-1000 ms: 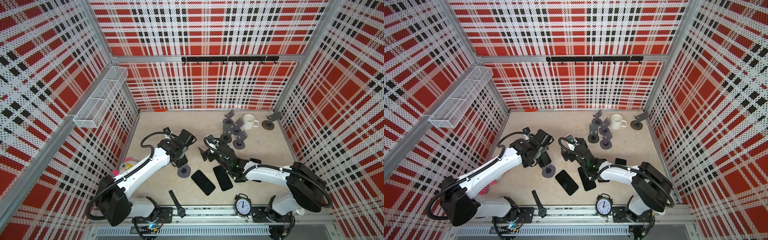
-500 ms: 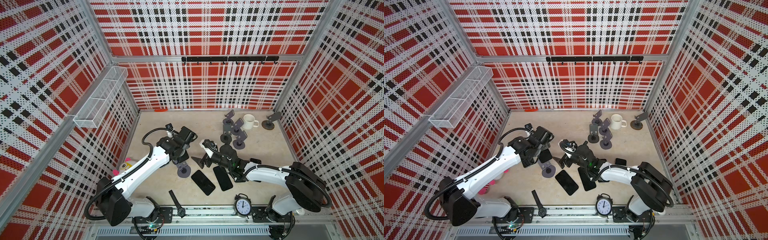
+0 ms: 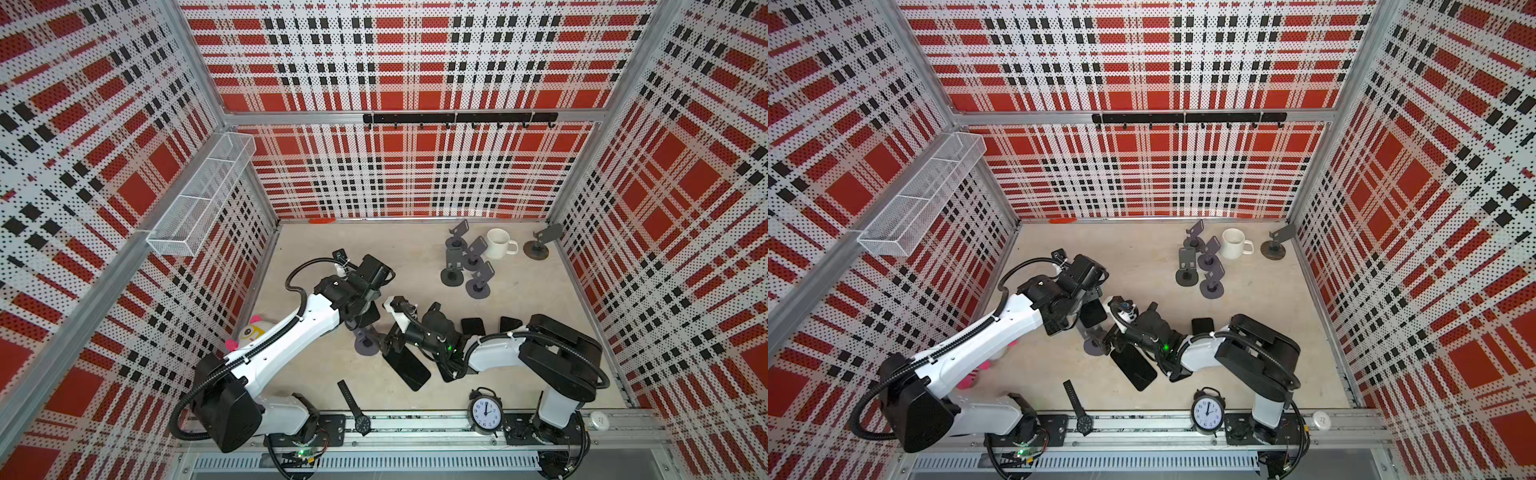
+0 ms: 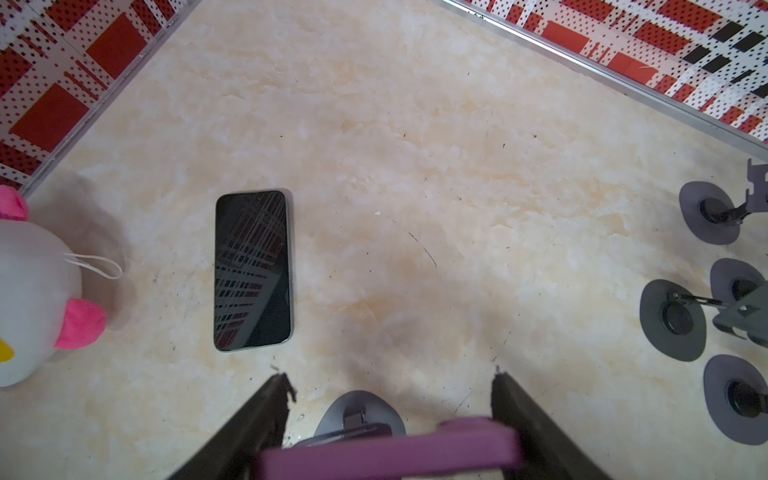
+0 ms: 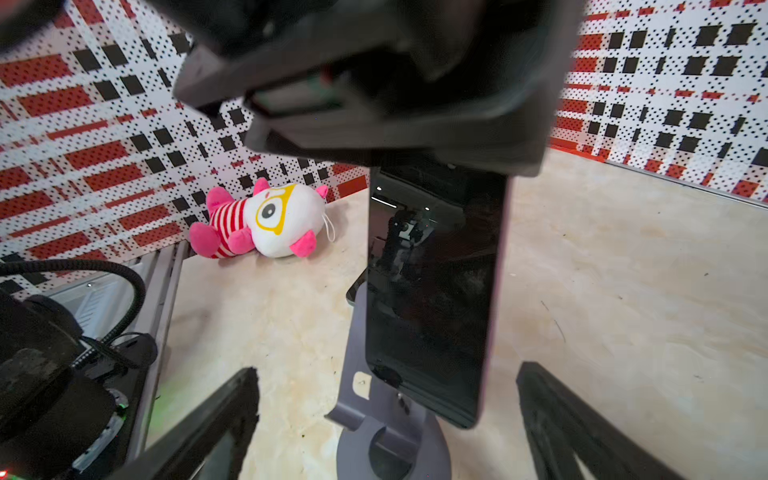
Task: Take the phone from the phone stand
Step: 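Close the right gripper on the purple-edged phone while the left gripper holds it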
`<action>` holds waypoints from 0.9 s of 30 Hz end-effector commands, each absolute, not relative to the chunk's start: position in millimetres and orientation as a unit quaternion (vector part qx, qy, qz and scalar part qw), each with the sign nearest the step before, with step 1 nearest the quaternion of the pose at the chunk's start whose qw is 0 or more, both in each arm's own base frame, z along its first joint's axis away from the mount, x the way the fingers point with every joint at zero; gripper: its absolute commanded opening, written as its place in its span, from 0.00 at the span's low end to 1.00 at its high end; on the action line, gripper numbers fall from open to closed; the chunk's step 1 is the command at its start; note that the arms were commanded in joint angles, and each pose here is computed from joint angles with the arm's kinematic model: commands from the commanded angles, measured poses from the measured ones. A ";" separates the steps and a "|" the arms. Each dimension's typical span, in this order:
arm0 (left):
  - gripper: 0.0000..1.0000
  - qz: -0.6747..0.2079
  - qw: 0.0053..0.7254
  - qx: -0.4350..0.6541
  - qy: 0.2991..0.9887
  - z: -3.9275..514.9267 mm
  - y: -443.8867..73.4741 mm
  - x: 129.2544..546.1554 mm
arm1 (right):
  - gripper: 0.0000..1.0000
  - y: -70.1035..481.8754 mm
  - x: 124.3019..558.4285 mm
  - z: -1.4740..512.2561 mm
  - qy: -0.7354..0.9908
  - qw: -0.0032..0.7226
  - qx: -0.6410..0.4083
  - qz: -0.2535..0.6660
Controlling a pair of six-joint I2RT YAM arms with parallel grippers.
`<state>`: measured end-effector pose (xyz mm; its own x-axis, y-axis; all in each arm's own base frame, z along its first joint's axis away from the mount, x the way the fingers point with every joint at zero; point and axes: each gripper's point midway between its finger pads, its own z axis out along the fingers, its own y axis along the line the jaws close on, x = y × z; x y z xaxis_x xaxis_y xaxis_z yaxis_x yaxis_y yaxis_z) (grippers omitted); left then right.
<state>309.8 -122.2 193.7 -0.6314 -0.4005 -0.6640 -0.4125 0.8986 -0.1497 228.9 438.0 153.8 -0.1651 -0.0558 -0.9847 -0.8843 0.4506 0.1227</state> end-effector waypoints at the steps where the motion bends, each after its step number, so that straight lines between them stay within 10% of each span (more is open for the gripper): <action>1: 0.58 0.000 0.379 -0.241 0.893 196.0 -117.1 309.0 | 1.00 444.6 241.7 166.9 0.650 0.588 -0.319 0.360; 27: 0.53 -0.083 0.379 -0.266 0.883 214.4 -118.7 308.4 | 1.00 440.9 230.5 155.9 0.620 0.604 -0.343 0.365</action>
<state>302.3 -114.7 198.4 -0.6033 -0.5108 -0.6124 -0.4294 0.8552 -0.2902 229.8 442.8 135.9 -0.0881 -0.0316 -0.9956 -0.8641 0.4997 0.0606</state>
